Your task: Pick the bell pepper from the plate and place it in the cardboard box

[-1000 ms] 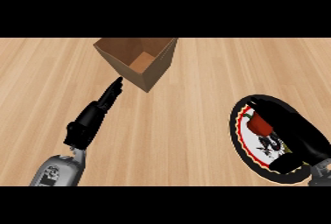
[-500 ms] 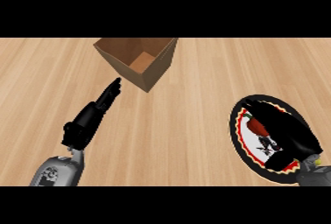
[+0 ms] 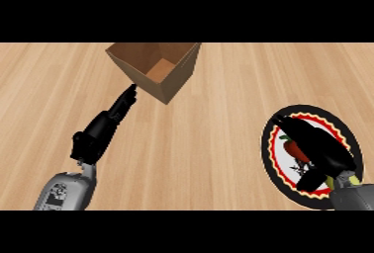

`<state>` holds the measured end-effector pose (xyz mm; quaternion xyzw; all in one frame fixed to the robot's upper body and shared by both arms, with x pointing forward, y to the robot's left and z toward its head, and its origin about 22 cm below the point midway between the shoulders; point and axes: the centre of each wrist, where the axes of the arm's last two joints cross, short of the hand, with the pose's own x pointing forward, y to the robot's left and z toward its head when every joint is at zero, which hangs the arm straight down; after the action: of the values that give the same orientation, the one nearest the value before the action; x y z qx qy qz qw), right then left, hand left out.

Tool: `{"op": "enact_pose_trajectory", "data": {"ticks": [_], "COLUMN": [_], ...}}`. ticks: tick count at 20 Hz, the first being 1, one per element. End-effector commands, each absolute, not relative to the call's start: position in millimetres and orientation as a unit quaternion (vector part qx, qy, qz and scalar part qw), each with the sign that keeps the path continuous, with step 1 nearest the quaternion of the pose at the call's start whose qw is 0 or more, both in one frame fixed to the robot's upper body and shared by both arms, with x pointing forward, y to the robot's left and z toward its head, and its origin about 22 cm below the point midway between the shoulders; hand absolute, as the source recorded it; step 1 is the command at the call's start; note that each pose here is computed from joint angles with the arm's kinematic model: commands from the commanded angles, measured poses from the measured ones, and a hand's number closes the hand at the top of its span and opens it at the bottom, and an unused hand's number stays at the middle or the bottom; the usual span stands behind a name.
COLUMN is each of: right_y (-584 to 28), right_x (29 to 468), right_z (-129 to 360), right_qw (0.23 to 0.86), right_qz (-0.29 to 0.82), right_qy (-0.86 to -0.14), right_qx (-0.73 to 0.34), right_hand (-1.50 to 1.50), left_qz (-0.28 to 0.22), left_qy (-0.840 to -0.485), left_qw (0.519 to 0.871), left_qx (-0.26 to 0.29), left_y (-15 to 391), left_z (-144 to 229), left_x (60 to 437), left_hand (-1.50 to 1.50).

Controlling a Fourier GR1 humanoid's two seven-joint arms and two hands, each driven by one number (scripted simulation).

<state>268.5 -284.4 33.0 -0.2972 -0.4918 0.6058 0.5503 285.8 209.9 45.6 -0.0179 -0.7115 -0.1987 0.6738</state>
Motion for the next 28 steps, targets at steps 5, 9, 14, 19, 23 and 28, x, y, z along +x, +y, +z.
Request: {"op": "enact_pose_trajectory", "data": {"ticks": [5,9,14,19,23,28], "right_y": [-262,-277,-292,-283,-232,-146], "right_x": [286,276,292,300,303,314], "right_z": [26,-5,15,-8,14,46], "right_qw": [0.538,0.546,0.542,0.513,0.405,0.214], "right_qz": [0.613,0.613,0.627,0.629,0.684,0.750], "right_qy": [-0.477,-0.462,-0.463,-0.481,-0.549,-0.618], "right_qx": [-0.327,-0.335,-0.315,-0.332,-0.258,-0.095], "right_hand": [-1.50,-1.50,1.50,1.50,1.50,1.50], "left_qz": [-0.202,-0.199,-0.204,-0.202,-0.204,-0.225], "left_qy": [-0.710,-0.715,-0.710,-0.713,-0.712,-0.714], "left_qw": [0.674,0.670,0.674,0.671,0.672,0.662], "left_qx": [-0.015,-0.016,-0.012,-0.017,-0.018,-0.044], "left_y": [196,217,228,210,206,195], "left_z": [48,62,40,47,49,46], "left_x": [275,279,283,282,288,289], "left_hand": [0.00,0.00,0.00,0.00,0.00,0.00]}}
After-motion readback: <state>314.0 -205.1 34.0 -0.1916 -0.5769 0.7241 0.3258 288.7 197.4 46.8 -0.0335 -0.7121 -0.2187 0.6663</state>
